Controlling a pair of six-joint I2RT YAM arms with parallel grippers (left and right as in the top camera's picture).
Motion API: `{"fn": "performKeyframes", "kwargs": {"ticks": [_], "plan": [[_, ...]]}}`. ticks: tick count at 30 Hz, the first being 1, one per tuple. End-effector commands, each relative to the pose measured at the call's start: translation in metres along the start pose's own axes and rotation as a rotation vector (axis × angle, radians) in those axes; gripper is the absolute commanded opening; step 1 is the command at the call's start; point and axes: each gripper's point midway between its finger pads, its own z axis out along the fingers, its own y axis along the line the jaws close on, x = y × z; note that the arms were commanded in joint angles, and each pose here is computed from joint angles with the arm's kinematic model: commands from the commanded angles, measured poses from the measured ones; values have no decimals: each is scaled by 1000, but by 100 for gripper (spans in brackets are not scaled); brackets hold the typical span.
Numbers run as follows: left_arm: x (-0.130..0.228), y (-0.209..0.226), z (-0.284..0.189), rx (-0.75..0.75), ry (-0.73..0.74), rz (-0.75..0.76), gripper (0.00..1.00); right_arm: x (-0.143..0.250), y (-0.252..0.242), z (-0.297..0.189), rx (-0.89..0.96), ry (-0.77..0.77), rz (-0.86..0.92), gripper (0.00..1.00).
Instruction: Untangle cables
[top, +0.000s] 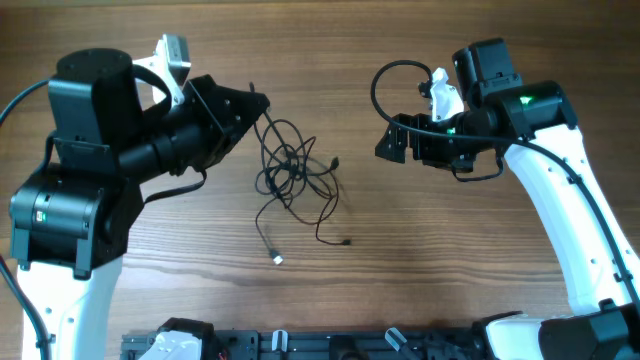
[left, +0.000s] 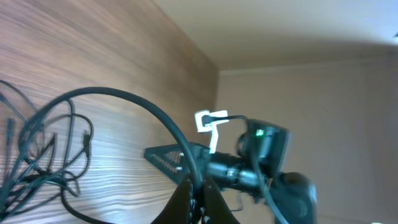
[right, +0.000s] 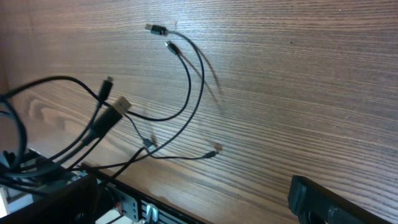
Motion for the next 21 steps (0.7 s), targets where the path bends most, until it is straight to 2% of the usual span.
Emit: {"fn": "performKeyframes", "kwargs": {"ticks": [1, 5, 12, 16, 21], "plan": [[5, -30, -14, 120, 9, -28, 4, 2, 2, 5, -11, 18, 6, 100], [0, -44, -21, 170, -36, 7, 4, 2, 2, 5, -14, 20, 1, 100], [-6, -52, -22, 207, -22, -326, 6, 11, 39, 8, -171, 52, -174, 100], [-3, -76, -28, 304, 19, -272, 8, 16, 56, 13, -191, 54, -232, 100], [-4, -76, -28, 306, 11, -216, 4, 21, 78, 21, -216, 51, -298, 100]]}}
